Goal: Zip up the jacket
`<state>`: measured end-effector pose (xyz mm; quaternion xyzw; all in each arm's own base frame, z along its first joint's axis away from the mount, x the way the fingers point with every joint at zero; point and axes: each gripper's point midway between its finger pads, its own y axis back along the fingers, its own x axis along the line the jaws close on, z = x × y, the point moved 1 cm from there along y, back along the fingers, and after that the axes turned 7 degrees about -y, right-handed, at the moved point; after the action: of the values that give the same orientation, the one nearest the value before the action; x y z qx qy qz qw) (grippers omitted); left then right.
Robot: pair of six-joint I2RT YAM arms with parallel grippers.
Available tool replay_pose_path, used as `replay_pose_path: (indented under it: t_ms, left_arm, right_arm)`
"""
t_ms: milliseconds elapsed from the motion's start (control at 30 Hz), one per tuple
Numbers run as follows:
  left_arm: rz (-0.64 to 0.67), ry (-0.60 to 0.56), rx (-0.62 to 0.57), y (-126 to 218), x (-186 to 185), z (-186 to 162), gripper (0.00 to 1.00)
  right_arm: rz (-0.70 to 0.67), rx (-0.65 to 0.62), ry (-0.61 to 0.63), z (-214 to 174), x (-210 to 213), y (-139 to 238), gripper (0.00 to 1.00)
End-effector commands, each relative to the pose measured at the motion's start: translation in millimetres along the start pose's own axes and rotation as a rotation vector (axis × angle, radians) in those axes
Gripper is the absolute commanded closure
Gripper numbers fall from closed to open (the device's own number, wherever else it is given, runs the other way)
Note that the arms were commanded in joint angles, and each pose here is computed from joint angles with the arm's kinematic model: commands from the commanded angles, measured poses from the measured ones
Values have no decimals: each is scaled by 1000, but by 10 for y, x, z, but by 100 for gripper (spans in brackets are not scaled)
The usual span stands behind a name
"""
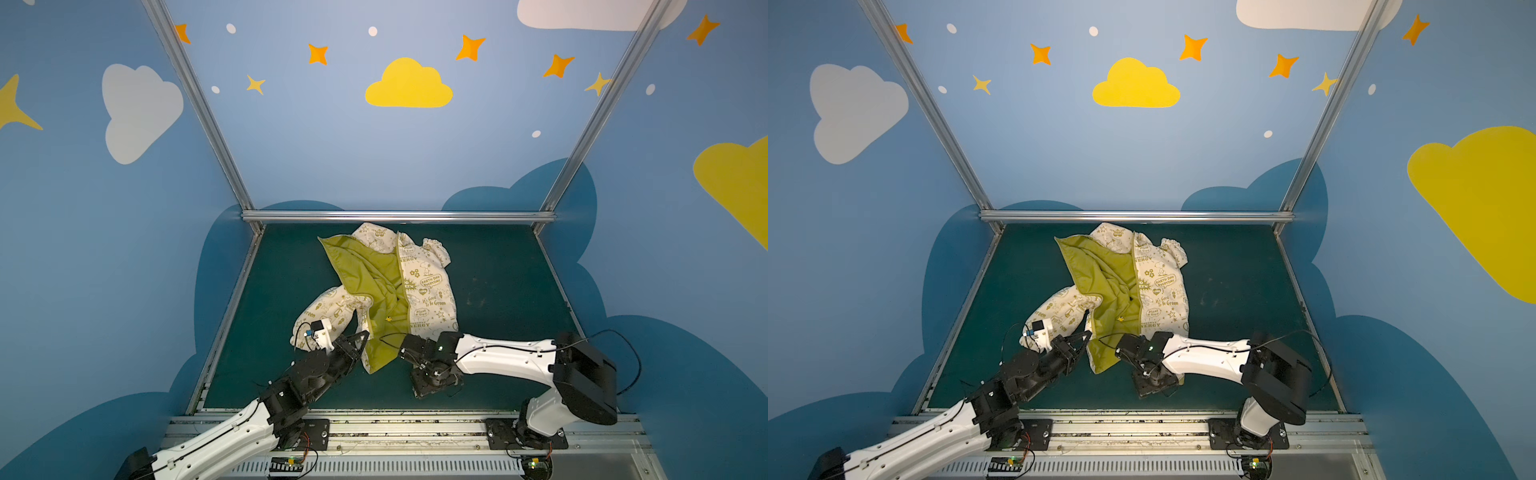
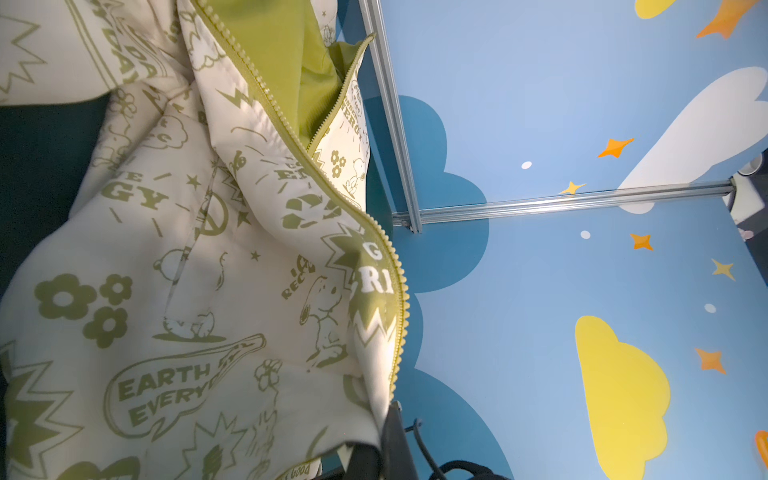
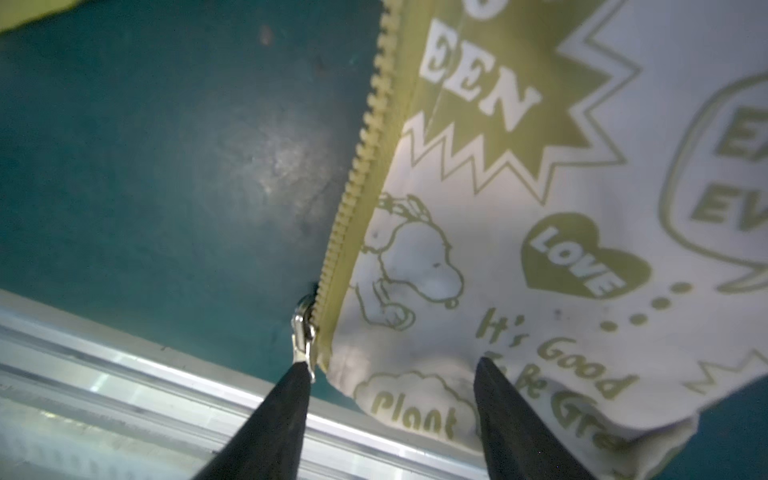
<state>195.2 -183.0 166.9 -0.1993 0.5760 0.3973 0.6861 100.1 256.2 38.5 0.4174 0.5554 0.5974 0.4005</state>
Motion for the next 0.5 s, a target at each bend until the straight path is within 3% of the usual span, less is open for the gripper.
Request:
replay_pose_path:
  t_ms: [0,300,467]
  left_arm:
    - [41,-11,-21,48,161,27,97]
    - [40,11,-45,140,268,60,97]
    - [59,21,-50,161,338,63,97]
  right_arm:
    - [-75,-3,38,20,-90,-33,38]
    - [-96,3,82,-5,-149,-188,54]
    - [-49,19,105,-64,-123,-328,70]
